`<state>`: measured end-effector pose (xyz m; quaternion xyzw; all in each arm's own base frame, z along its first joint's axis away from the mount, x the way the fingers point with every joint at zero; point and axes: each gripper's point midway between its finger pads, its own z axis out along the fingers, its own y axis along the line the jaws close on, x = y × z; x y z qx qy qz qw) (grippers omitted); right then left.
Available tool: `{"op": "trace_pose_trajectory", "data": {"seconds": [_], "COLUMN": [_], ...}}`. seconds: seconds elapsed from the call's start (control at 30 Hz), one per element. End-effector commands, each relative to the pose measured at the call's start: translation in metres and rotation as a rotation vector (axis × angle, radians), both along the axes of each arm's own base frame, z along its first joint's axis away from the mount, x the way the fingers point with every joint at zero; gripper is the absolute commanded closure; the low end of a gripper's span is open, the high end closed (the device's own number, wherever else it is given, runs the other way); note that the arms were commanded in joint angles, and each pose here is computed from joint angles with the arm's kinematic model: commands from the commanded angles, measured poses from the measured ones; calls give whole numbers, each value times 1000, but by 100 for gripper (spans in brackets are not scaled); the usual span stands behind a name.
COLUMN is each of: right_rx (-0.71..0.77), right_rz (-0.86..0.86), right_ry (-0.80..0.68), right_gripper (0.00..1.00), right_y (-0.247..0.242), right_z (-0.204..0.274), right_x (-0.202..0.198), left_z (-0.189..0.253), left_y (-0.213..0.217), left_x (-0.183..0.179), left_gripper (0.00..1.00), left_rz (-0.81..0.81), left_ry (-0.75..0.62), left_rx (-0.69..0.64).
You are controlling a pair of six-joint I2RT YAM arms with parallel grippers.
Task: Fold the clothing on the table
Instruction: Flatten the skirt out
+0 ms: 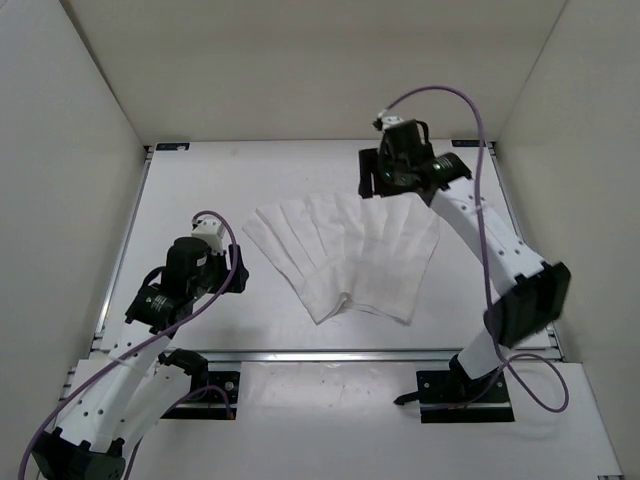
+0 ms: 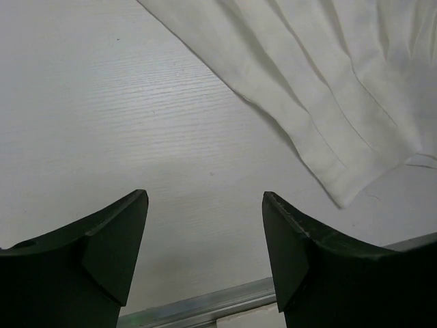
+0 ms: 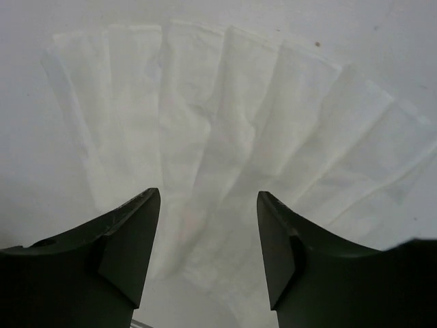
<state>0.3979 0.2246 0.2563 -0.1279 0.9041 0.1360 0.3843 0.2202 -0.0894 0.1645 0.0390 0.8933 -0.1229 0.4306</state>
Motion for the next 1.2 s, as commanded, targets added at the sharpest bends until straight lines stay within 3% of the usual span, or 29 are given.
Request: {"op": "trace_pose_trajectory", "data": {"seconds": [0.0,0.07,0.1,0.13,0.17,0.23,0.27,0.33,0.37,0.5,0.7,0.9,0.97,1.03,1.17], "right_rx": [10,33,13,8,29,34,45,53,54,30,-5,27,48,55,63], "right_rz": [-103,-159,-201,-232,-228,-264,-266,-310,-318,-345,-360,-394,-397,-398,-385], "right_ry": [47,99,159,205,230,293,306,389,427,537,621,596,570,570,574], "right_gripper": [43,43,44,43,43,43,42,43,43,40,39,41,56,64,76], "right_y": [-37,-61,-77,-90,-91,-102,-102,-106,-105,-101,-103,-110,-109,-110,-109], "right_z": [-32,-48,-73,-90,-96,-125,-130,-156,-166,-195,-224,-239,-239,-243,-246], "right_x": [-23,-45,-58,-75,-85,-119,-127,-158,-172,-209,-228,-221,-215,-215,-215], "left_z": [-2,4,5,5,1,-4,-9,-13,-16,-33,-77,-111,-112,-117,-127], "left_y": [2,-10,-13,-19,-26,-37,-43,-51,-58,-81,-105,-117,-124,-131,-137], "left_x": [3,-1,-2,-5,-6,-8,-10,-12,-15,-23,-41,-49,-45,-48,-45], "left_gripper": [21,8,7,25,53,85,93,78,62,49,48,46,45,39,41], "left_rz": [14,-51,-65,-102,-147,-228,-250,-260,-268,-255,-243,-164,-149,-120,-69], "left_ry": [-20,-52,-57,-53,-37,6,55,126,159,214,364,493,490,519,524], "left_rx": [13,-13,-17,-24,-23,-30,-44,-71,-107,-221,-302,-284,-308,-331,-363]}}
